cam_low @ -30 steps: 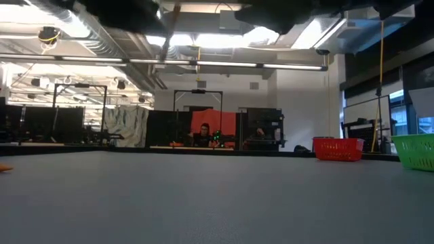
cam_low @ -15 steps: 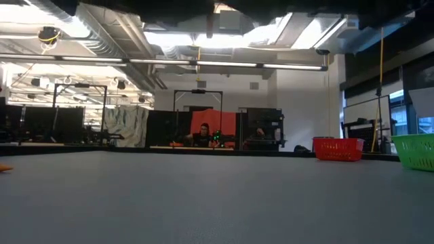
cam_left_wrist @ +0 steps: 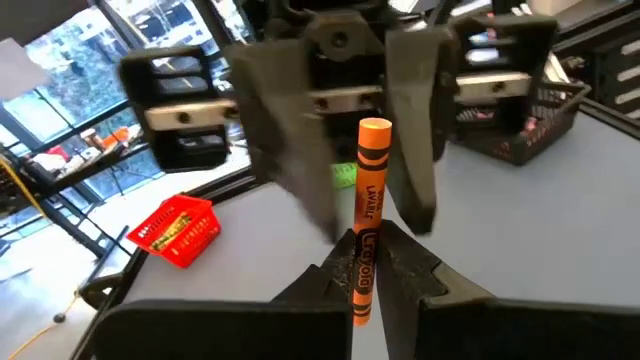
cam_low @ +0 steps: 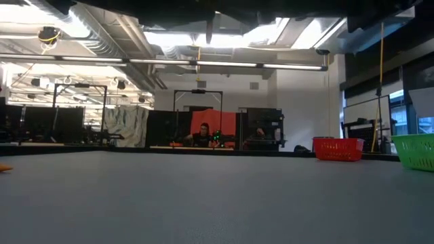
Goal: Sort crayons
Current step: Put the orange crayon into the green bin
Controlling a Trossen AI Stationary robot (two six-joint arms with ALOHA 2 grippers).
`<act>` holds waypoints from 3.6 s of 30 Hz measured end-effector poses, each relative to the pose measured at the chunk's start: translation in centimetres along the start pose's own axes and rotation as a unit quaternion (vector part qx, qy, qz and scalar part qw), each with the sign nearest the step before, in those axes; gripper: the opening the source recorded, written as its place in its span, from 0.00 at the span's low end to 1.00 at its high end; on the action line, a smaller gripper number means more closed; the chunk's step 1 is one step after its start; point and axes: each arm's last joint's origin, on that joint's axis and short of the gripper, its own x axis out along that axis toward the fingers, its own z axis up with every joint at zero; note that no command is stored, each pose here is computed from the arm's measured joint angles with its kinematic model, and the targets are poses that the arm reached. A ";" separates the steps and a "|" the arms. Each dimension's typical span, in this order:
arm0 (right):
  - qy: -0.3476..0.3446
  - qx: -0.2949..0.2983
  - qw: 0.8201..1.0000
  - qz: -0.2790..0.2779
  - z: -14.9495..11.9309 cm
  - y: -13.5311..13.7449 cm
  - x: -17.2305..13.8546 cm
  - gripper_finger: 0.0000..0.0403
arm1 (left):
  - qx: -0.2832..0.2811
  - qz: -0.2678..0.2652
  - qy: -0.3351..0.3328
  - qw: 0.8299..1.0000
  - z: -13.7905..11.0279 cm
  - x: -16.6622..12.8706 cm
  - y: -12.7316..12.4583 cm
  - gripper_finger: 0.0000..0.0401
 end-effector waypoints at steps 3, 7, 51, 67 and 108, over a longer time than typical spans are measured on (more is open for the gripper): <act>0.011 -0.004 1.000 -0.001 -0.2 0.0 0.0 0.09 | -0.002 0.001 0.001 1.000 0.0 0.0 0.0 0.03; 0.015 -0.014 1.000 0.000 -0.3 0.1 0.0 0.05 | -0.020 -0.003 0.009 1.000 -0.2 0.0 -0.1 0.03; 0.603 0.286 0.664 -0.337 3.0 -2.9 -16.4 0.05 | -0.021 -0.001 0.094 0.995 -0.1 -2.8 -0.2 0.25; 0.659 0.340 0.567 -0.359 -3.9 -0.8 -18.5 0.10 | -0.021 0.002 0.094 0.995 -0.1 -2.7 -0.1 0.25; 0.426 0.157 0.868 -0.202 -0.1 0.5 -9.0 0.49 | -0.216 -0.202 0.529 0.796 -5.5 -6.0 -3.2 0.25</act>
